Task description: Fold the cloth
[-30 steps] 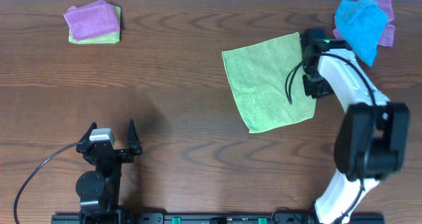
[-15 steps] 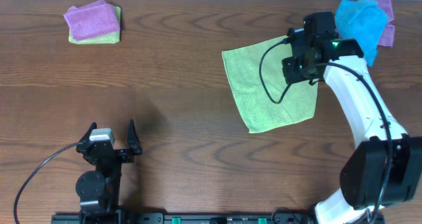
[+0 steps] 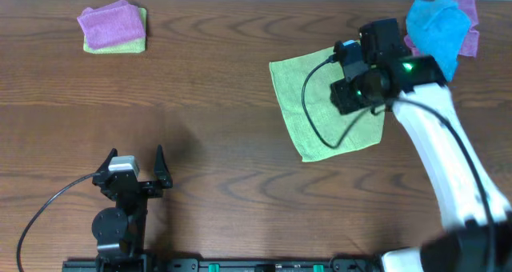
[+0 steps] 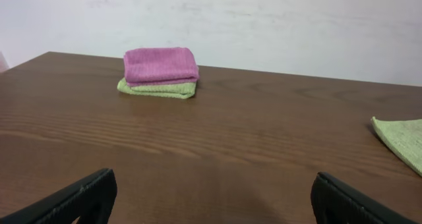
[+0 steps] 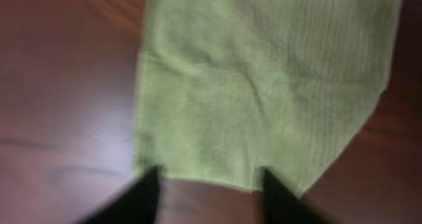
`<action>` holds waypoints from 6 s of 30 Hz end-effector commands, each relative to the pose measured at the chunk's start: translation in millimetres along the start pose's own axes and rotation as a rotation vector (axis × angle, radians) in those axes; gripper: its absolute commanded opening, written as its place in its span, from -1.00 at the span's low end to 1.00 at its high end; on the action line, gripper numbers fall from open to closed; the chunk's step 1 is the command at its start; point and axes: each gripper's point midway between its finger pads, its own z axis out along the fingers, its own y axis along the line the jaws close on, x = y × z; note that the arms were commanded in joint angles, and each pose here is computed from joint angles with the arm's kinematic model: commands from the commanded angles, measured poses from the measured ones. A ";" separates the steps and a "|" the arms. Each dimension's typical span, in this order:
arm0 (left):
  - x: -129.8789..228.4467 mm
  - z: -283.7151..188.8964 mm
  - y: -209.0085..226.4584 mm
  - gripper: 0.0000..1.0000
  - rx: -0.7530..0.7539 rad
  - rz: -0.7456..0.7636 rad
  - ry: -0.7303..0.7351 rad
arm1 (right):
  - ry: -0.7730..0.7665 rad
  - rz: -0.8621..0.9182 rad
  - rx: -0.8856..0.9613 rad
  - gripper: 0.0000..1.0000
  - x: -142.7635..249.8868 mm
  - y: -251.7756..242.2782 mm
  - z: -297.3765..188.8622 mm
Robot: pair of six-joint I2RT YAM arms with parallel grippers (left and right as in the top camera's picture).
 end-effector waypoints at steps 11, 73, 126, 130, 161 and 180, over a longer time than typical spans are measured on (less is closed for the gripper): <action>14.9 -6.8 -56.2 0.91 0.322 -0.454 0.111 | -0.427 -0.098 0.016 0.84 73.2 47.9 -195.5; 109.1 4.5 -327.4 0.90 0.813 -0.367 1.159 | -0.335 0.214 0.344 0.85 55.5 -55.5 -172.3; 178.7 45.7 -349.2 -0.65 0.623 -0.552 1.319 | -0.359 0.220 0.363 0.67 38.3 -67.1 -166.7; 176.0 60.7 -337.4 -0.89 0.592 -0.582 1.300 | -0.362 0.219 0.363 0.64 37.8 -67.1 -166.9; 155.6 119.9 -181.8 -0.89 0.212 -0.359 1.163 | -0.288 0.209 0.351 0.55 39.7 -70.0 -149.2; 150.7 129.7 -177.4 -0.89 0.187 -0.341 1.112 | 0.173 0.249 -0.062 0.54 81.3 -36.5 44.0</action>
